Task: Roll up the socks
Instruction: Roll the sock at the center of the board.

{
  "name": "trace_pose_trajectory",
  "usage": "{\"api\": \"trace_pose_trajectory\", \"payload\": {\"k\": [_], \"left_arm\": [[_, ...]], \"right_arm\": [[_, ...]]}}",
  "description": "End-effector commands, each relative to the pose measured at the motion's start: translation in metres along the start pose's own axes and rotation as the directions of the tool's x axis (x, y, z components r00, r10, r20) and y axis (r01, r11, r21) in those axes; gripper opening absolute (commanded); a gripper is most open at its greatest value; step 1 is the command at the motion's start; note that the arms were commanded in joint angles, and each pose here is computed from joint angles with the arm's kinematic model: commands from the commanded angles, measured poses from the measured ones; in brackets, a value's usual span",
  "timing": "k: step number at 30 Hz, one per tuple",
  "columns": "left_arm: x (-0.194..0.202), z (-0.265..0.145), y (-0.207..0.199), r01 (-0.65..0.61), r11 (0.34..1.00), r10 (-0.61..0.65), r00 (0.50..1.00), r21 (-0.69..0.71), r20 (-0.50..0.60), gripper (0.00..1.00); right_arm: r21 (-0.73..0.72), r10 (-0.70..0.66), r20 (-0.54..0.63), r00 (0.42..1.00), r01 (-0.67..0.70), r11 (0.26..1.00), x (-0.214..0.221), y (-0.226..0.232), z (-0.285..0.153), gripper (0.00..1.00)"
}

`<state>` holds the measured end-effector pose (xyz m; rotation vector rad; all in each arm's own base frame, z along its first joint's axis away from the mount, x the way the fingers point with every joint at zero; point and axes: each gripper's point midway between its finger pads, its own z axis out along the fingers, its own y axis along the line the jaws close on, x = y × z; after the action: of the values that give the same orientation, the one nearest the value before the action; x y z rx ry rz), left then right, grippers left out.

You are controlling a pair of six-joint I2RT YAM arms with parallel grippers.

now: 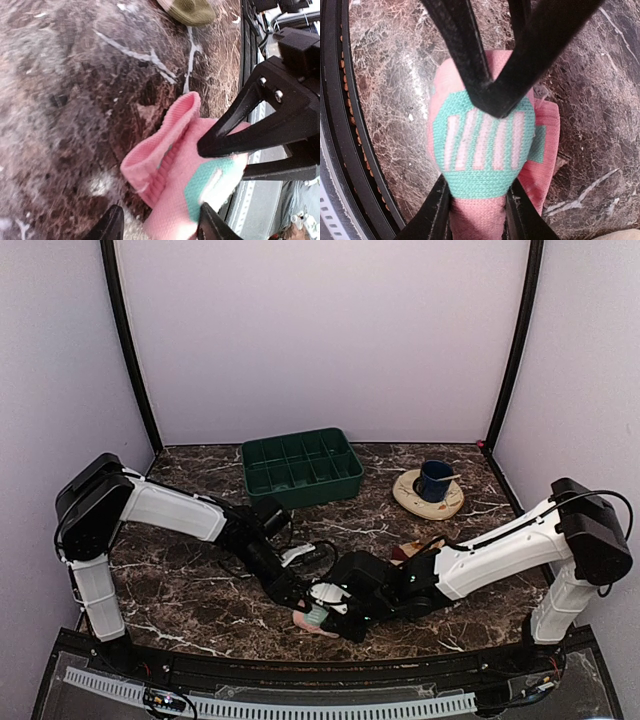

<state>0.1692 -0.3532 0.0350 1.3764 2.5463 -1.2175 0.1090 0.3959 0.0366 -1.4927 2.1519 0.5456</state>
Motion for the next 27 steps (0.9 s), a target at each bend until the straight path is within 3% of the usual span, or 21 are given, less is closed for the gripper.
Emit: {"api": "trace_pose_trajectory", "payload": {"k": [1,16,27], "left_arm": [[-0.016,-0.026,0.009,0.012,0.998,-0.006,0.995,-0.063,0.103,0.52],[-0.019,-0.050,0.015,0.071,0.985,-0.031,0.970,-0.157,0.241,0.52],[-0.006,-0.065,-0.024,0.140,0.990,-0.119,0.903,-0.021,0.414,0.54]], "right_arm": [[-0.063,0.049,-0.191,0.980,-0.062,0.996,0.061,0.009,0.008,0.02],[-0.198,0.271,-0.148,0.951,-0.297,0.934,0.053,0.007,-0.001,0.02],[-0.254,0.368,-0.122,0.922,-0.388,0.886,0.044,-0.002,-0.003,0.01]]}}
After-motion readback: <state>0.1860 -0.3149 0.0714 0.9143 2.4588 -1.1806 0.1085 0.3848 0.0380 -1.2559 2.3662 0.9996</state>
